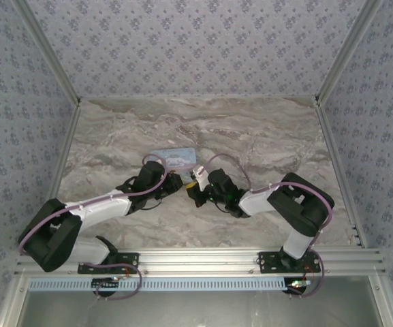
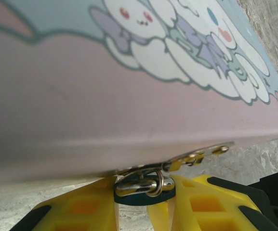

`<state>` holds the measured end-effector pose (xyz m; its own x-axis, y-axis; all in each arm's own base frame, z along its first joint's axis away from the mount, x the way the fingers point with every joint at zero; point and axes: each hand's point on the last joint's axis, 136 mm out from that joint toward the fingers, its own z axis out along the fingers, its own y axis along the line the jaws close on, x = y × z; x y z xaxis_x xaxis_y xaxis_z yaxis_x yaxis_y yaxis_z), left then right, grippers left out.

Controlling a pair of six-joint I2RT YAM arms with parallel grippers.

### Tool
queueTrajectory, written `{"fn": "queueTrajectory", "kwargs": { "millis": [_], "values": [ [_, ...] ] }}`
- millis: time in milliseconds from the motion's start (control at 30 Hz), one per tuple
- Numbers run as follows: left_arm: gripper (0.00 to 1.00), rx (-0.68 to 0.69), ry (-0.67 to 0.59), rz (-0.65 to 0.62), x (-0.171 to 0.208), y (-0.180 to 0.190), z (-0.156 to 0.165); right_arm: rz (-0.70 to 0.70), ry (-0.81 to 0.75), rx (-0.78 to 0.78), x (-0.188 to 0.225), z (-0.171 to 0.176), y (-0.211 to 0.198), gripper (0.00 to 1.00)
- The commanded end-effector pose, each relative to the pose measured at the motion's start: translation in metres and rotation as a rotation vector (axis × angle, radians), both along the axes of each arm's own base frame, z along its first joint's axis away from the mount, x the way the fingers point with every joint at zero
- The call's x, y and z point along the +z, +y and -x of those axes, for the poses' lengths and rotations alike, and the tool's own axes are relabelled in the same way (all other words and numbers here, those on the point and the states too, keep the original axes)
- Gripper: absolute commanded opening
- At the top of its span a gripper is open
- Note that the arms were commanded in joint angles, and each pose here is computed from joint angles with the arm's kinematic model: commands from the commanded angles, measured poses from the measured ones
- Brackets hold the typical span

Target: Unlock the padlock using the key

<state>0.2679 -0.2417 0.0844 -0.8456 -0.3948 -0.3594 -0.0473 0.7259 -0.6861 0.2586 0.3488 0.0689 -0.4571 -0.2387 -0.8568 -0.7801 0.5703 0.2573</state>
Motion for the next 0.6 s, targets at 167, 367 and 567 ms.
{"fn": "queueTrajectory", "kwargs": {
  "millis": [167, 367, 567],
  "values": [
    [0.27, -0.01, -0.062, 0.055, 0.0273, -0.0104, -0.008, -0.023, 0.011, 0.014, -0.003, 0.0046, -0.0008, 0.0],
    [0.27, -0.009, -0.062, 0.055, 0.0271, -0.0102, -0.0079, -0.03, 0.007, 0.02, -0.0014, 0.0055, -0.0005, 0.0],
    [0.27, -0.009, -0.061, 0.054, 0.027, -0.0101, -0.0079, -0.037, 0.006, 0.024, -0.0012, 0.008, -0.0023, 0.0]
  ]
}}
